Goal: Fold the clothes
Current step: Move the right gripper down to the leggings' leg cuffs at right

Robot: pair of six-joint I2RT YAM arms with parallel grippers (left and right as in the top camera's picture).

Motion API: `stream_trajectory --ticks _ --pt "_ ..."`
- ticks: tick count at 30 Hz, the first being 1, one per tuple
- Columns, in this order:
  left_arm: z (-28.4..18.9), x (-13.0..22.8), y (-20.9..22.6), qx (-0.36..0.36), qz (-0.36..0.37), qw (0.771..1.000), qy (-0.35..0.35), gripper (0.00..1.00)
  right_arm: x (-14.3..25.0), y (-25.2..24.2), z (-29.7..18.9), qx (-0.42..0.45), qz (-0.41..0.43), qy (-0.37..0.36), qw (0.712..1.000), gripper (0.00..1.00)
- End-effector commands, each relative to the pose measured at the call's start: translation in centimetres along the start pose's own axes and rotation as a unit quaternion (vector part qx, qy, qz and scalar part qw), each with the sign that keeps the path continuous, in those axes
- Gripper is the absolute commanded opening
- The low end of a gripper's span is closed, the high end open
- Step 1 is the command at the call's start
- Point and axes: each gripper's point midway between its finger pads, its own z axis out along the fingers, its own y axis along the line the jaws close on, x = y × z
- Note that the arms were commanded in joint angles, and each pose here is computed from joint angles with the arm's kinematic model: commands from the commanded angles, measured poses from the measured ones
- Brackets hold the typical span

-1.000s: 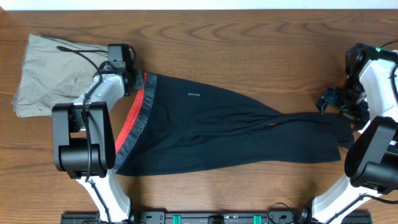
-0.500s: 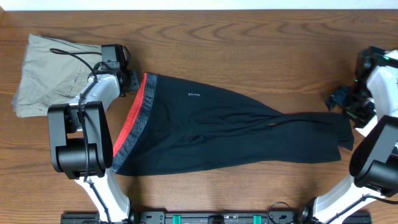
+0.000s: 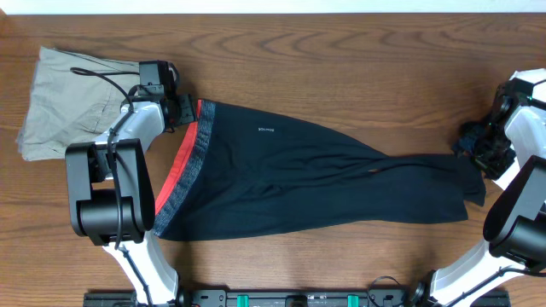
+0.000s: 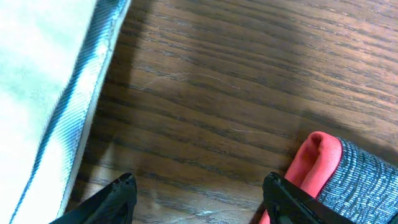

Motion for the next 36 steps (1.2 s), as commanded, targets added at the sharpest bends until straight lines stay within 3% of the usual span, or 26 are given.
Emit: stream_trajectory --ticks 1,24,33,36 --pt "0.4 0.2 0.0 0.002 -0.003 1.000 0.007 0.69 -1.0 -1.0 0.3 0.006 0.006 -0.015 1.000 0.64" --pt "0.4 0.7 0.1 0.000 -0.003 1.000 0.018 0.70 -0.6 0.1 2.5 -0.037 0.017 -0.021 0.999 0.63" --pt "0.4 0.7 0.1 0.000 -0.003 1.000 0.018 0.70 -0.6 0.0 2.9 -0.036 0.018 -0.026 0.999 0.45" --pt "0.4 0.7 0.1 0.000 -0.003 1.000 0.018 0.70 -0.4 0.0 3.1 -0.035 0.018 -0.026 0.999 0.43"
